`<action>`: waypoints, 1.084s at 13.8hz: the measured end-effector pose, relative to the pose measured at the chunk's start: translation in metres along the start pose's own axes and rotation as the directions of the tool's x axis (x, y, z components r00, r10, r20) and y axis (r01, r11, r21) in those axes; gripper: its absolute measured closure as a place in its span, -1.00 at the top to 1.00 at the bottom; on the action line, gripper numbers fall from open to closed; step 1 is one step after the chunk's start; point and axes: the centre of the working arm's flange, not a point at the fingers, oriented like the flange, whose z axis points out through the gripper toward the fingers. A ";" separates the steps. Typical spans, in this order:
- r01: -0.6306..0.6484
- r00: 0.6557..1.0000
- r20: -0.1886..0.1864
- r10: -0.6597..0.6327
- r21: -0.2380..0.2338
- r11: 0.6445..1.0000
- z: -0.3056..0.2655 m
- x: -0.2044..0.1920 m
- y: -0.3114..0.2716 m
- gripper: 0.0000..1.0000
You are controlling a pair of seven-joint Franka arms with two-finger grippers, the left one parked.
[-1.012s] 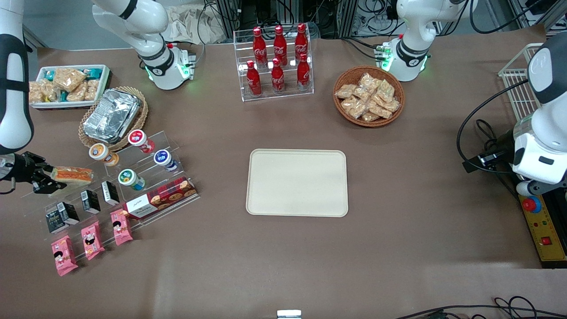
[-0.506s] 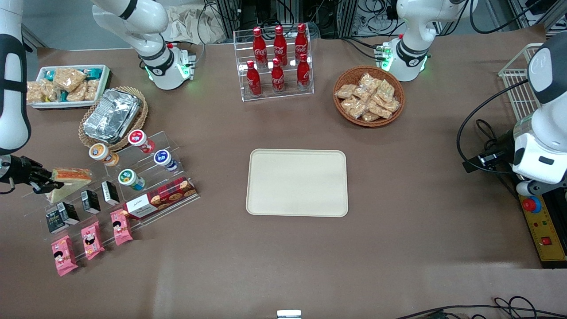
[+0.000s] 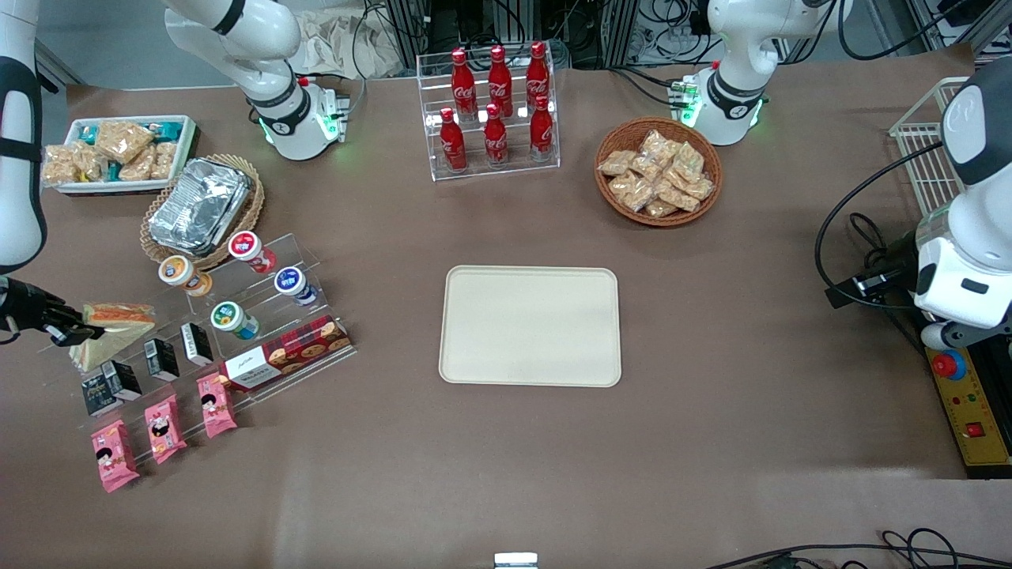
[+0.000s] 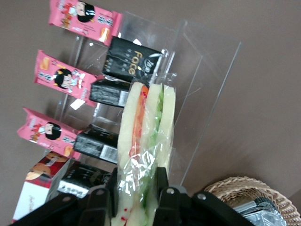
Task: Place sandwich on tray
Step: 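Close the right gripper on the sandwich and lift it from the rack, then carry the held sandwich over to the cream tray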
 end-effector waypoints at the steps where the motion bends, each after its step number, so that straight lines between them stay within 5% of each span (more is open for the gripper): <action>1: 0.015 1.000 0.004 -0.015 0.002 1.000 -0.011 0.000 -0.006 -0.30; 7: 0.277 0.960 0.041 -0.277 0.011 0.961 -0.081 -0.008 -0.071 -0.30; 15: 0.655 0.753 0.014 -0.658 0.078 0.752 -0.095 -0.071 -0.182 -0.30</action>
